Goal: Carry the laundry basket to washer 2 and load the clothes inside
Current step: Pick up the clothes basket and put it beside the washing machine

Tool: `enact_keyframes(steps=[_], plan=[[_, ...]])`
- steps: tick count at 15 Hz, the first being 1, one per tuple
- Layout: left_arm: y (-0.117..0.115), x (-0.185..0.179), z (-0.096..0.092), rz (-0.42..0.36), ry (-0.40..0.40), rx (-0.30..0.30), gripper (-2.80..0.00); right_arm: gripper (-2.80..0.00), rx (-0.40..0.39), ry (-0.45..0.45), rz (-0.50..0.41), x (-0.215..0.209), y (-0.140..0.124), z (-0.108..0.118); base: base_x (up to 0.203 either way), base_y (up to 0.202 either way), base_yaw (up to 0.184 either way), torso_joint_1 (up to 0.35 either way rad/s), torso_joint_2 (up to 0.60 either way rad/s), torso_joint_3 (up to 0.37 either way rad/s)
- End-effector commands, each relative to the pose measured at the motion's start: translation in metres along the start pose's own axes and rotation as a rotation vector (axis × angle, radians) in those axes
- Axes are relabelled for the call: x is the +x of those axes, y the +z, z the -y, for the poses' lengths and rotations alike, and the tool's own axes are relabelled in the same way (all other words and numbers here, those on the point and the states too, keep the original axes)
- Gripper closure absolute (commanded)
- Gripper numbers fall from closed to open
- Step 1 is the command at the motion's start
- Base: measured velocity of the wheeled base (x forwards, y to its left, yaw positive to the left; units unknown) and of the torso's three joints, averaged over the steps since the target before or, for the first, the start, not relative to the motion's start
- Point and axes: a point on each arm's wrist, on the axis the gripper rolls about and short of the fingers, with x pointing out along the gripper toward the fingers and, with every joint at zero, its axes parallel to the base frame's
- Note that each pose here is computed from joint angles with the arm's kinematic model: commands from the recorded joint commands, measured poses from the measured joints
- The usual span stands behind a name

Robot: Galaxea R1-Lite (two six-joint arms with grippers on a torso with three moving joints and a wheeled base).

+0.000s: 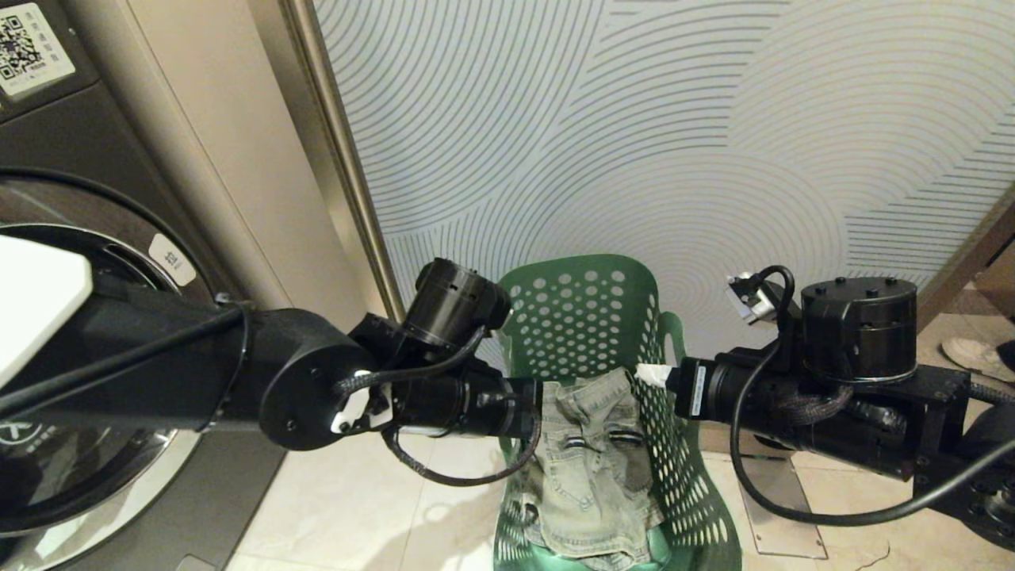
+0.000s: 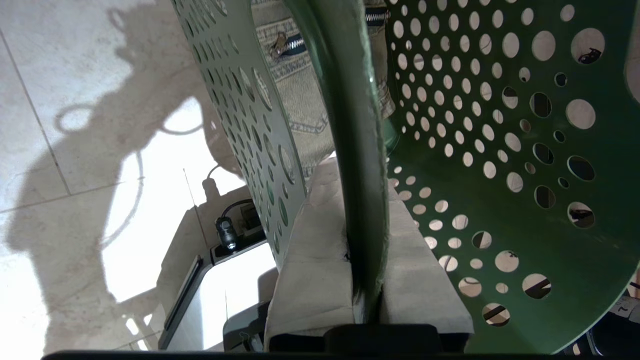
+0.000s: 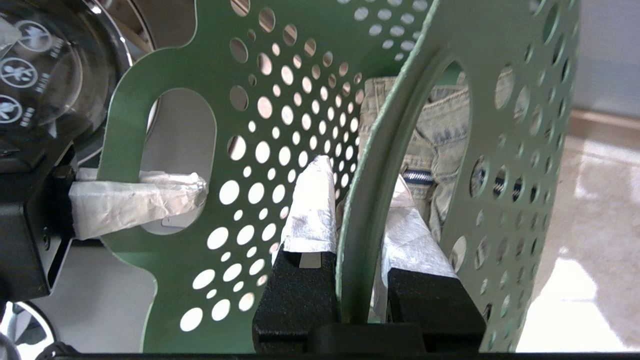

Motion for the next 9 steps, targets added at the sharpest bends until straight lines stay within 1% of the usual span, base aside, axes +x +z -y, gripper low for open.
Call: enact_keyframes(steps=[1, 9], plan=[[-0.0004, 0.0017, -0.0003, -0.003, 0.002, -0.003, 0.00, 0.00, 0.002, 0.004, 0.003, 0.0011, 0.0006, -0.0008, 0.000, 0.000, 0.000, 0.003, 0.01, 0.200], [-0.0008, 0.0013, 0.0001, -0.004, 0.001, -0.002, 0.00, 0.00, 0.001, 0.006, 0.004, 0.0011, 0.0007, -0.0009, 0.000, 0.000, 0.000, 0.002, 0.00, 0.202]])
